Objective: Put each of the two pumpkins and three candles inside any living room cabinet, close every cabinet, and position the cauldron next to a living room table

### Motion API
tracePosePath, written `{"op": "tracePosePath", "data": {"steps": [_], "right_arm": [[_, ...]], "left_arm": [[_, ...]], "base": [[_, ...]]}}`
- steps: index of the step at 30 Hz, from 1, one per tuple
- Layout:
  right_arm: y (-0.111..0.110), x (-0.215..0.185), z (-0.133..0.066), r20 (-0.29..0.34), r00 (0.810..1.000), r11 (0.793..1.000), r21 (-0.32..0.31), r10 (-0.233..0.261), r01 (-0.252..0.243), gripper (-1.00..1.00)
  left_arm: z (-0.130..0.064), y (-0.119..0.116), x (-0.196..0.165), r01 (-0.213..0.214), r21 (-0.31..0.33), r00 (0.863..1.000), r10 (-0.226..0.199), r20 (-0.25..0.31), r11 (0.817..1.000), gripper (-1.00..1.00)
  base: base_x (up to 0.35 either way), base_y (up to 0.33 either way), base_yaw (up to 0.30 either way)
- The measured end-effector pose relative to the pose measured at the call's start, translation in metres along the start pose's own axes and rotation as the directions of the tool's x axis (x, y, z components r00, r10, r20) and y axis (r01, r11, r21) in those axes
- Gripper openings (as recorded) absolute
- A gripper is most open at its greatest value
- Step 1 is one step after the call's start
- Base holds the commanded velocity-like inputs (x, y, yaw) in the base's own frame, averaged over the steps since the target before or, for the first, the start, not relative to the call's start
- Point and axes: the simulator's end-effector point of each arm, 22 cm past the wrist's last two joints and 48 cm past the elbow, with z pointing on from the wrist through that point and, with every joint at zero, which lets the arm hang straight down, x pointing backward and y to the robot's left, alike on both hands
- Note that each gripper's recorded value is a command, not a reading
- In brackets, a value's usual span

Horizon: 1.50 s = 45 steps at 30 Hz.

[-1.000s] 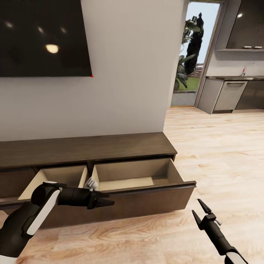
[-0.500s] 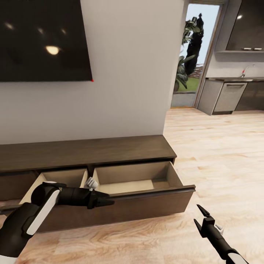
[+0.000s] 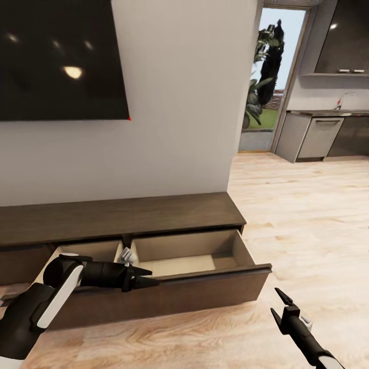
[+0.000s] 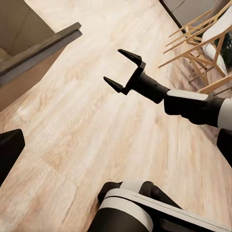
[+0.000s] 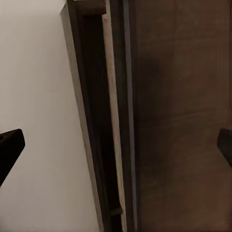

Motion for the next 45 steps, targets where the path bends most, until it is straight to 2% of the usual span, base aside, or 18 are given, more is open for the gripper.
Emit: {"op": "tracePosePath", "data": {"steps": [3,7,10,30,45], "right_arm": [[0.0,-0.001,-0.009,-0.001,1.0,1.0,0.004,-0.005,0.005,1.0],[0.018,-0.001,-0.015,-0.002,1.0,0.999,-0.045,-0.009,0.008,1.0],[0.024,0.0,-0.021,-0.002,1.0,0.998,-0.059,-0.008,0.008,1.0],[0.072,0.0,-0.029,0.007,1.0,0.997,-0.073,-0.023,0.023,1.0],[0.093,0.002,-0.045,0.015,1.0,0.998,-0.057,-0.026,0.027,1.0]], "left_arm": [[-0.002,-0.004,-0.006,-0.002,0.001,1.0,0.002,0.0,1.0,1.0],[-0.005,-0.01,-0.013,-0.004,0.001,1.0,0.004,-0.001,1.0,1.0],[-0.008,-0.014,-0.018,-0.007,0.001,1.0,0.007,-0.001,1.0,1.0],[-0.025,-0.042,-0.055,-0.021,-0.001,1.0,0.021,0.002,1.0,1.0],[-0.039,-0.047,-0.082,-0.031,-0.076,0.999,0.032,0.008,0.997,1.0]], "base": [[0.0,0.0,-0.16],[0.0,0.0,-0.216],[0.0,0.0,-0.239],[0.0,0.0,-0.244],[0.0,0.0,-0.228]]}}
